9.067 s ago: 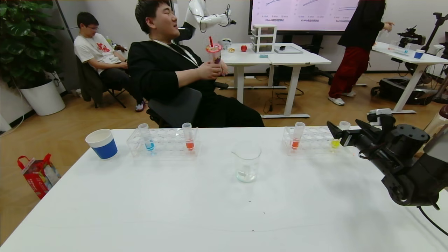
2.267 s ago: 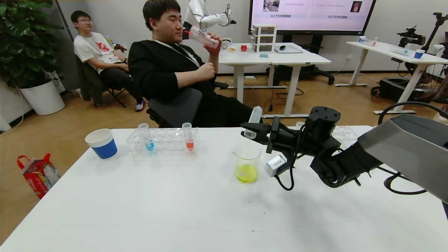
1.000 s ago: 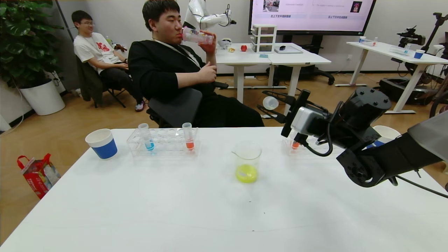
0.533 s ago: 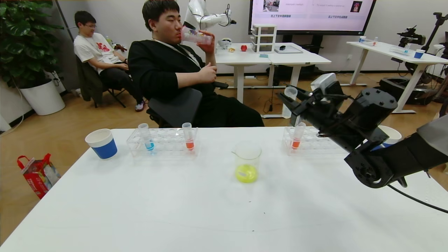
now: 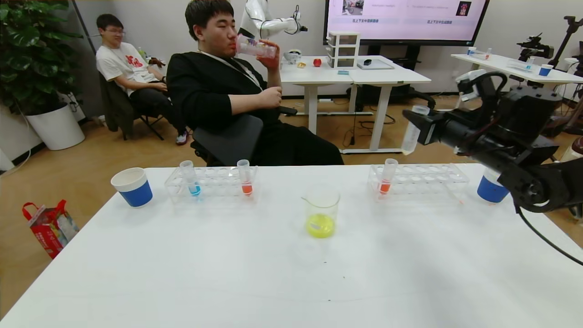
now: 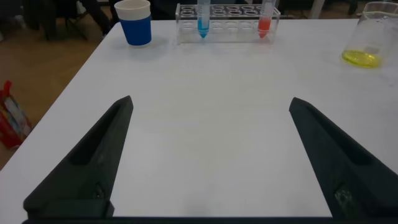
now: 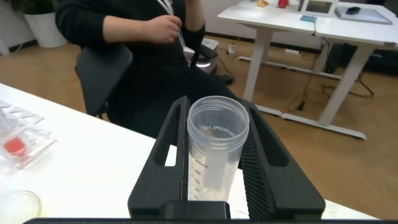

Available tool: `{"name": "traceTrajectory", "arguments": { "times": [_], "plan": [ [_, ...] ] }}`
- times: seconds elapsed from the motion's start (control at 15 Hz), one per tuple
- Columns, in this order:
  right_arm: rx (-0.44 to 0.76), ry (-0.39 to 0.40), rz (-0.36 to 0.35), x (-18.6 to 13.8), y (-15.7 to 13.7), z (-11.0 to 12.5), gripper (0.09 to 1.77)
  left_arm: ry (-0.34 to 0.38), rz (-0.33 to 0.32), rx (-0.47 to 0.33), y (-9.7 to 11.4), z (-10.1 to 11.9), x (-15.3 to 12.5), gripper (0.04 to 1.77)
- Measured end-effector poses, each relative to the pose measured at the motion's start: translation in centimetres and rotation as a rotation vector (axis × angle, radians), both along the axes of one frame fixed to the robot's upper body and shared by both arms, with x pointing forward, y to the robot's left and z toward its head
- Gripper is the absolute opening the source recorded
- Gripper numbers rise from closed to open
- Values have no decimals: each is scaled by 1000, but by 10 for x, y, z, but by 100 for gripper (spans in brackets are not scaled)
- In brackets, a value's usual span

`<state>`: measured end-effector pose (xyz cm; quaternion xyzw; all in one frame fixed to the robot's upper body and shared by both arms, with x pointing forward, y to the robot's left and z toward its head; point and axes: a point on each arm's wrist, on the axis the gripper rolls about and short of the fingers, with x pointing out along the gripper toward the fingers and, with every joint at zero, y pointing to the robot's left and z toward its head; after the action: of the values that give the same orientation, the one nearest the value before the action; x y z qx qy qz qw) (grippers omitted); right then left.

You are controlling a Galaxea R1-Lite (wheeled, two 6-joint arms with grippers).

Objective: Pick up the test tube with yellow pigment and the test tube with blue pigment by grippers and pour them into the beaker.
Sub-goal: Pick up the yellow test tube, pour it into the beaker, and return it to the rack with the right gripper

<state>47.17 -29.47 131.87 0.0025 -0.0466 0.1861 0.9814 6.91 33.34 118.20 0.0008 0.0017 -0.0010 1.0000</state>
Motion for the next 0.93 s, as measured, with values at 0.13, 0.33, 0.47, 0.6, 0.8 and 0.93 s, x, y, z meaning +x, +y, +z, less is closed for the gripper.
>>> {"name": "traceTrajectory", "arguments": {
  "times": [0.13,0.33,0.47,0.6,0.8,0.93],
  "plan": [
    [-4,17,-57,1,-35,3,50,0,0,0,0,0,0,175],
    [-6,24,-173,4,-88,2,50,0,0,0,0,0,0,175],
    [-11,31,-250,7,-119,-4,50,0,0,0,0,0,0,175],
    [-12,36,-309,10,-142,-10,50,0,0,0,0,0,0,175],
    [-14,39,-358,16,-164,-18,50,0,0,0,0,0,0,175],
    [-12,43,-382,20,-176,-23,50,0,0,0,0,0,0,175]
  ]
}}
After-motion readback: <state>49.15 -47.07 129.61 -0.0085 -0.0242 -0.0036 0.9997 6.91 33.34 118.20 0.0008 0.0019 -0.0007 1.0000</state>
